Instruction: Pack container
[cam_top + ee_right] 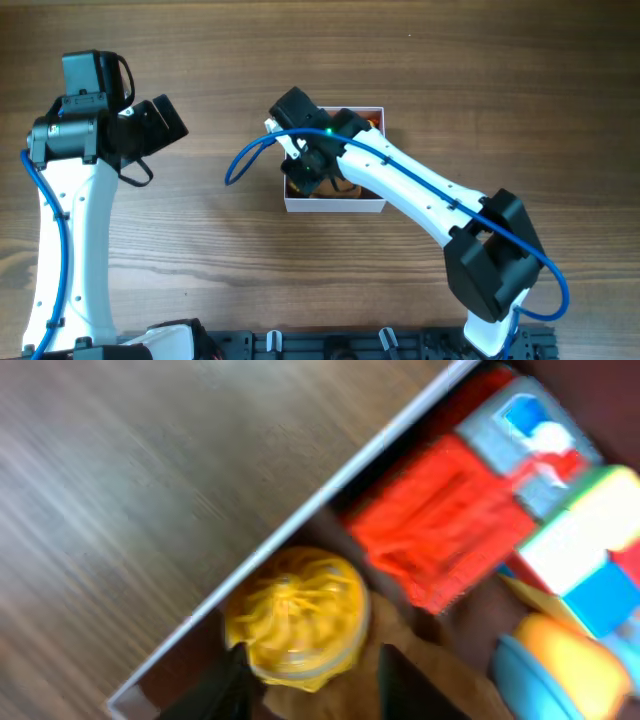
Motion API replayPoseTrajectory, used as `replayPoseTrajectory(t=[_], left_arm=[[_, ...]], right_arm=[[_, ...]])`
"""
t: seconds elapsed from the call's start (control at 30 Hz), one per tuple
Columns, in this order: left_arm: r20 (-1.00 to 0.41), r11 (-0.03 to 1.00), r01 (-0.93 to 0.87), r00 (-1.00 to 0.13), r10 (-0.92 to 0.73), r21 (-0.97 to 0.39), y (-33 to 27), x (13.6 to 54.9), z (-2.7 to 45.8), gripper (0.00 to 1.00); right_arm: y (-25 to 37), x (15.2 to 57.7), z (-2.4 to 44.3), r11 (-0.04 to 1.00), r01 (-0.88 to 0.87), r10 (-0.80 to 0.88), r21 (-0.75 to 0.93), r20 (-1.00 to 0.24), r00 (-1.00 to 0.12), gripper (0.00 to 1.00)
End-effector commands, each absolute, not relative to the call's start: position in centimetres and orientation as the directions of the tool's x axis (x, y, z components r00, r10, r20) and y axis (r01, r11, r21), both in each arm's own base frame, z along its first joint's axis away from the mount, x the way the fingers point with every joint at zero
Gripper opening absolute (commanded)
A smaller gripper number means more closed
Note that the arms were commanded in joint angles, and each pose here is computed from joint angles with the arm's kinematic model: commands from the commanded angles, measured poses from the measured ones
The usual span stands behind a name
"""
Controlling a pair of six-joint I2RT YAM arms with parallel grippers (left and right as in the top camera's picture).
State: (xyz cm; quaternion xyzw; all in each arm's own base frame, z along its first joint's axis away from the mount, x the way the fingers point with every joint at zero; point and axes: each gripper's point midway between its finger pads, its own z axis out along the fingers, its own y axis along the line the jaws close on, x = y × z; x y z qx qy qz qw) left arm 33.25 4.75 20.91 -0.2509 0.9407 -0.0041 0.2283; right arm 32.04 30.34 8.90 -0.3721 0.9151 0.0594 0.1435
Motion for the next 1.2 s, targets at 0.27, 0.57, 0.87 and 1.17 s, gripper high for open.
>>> replayPoseTrajectory(t=[0.27,0.57,0.87,1.17], left_arm=[[-0.541,0.955,-0.256,-0.788,-0.294,-0.146,0.3,36.5,22.7,1.00],[-0.596,0.970,-0.200,-0.765,-0.241,-0.136,-0.2,37.2,24.0,1.00],[-0.813,0.977,-0.100,-0.541,-0.214,-0.190,-1.3,26.1,28.7,1.00],[-0.840,0.977,-0.095,-0.499,-0.212,-0.190,-0.7,20.1,25.0,1.00]], right_arm=[[4.9,41.5,29.8,0.995,0.086,0.100,0.056,-0.728,-0.678,0.97],[-1.9,39.9,31.3,0.982,0.186,0.155,0.042,-0.745,-0.648,1.00],[-0.8,25.7,29.3,0.983,0.150,0.176,0.110,-0.812,-0.557,1.00],[-1.5,21.3,23.8,0.972,0.202,0.209,0.120,-0.835,-0.509,1.00]])
